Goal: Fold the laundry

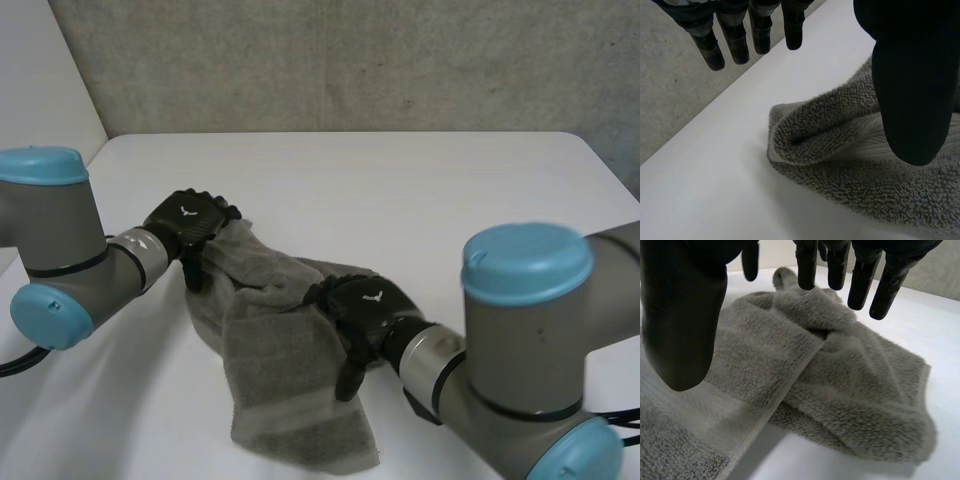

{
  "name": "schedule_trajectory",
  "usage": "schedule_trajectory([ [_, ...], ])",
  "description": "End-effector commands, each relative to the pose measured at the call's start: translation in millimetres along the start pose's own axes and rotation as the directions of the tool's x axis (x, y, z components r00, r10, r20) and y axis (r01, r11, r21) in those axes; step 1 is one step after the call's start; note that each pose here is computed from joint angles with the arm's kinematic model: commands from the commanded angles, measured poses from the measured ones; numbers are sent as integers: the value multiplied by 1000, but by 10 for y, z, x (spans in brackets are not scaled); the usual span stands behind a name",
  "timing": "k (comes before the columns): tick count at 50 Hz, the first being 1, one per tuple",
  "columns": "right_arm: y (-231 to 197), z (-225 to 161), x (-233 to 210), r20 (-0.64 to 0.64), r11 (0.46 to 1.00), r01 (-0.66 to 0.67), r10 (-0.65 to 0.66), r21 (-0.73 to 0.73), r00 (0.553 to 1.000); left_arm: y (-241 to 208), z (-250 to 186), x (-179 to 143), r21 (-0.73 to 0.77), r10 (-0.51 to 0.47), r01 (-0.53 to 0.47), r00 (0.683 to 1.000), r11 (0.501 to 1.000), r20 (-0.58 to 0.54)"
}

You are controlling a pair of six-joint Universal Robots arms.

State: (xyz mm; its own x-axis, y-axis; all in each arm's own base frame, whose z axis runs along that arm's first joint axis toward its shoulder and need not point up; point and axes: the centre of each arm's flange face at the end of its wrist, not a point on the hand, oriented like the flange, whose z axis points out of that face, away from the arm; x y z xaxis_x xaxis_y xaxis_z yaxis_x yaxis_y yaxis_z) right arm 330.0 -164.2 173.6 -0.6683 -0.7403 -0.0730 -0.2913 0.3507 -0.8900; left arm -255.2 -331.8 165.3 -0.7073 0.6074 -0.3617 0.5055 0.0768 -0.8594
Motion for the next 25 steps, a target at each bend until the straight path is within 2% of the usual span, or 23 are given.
schedule_trajectory([
  [1, 229, 154, -65, 24, 995, 96, -96, -15, 995, 58, 12, 46, -1, -3, 3, 1000, 1000, -8],
  [25, 259, 277, -34, -4, 992, 129, -129, 1, 992, 190, 68, 114, 10, 1, -1, 1000, 1000, -4],
])
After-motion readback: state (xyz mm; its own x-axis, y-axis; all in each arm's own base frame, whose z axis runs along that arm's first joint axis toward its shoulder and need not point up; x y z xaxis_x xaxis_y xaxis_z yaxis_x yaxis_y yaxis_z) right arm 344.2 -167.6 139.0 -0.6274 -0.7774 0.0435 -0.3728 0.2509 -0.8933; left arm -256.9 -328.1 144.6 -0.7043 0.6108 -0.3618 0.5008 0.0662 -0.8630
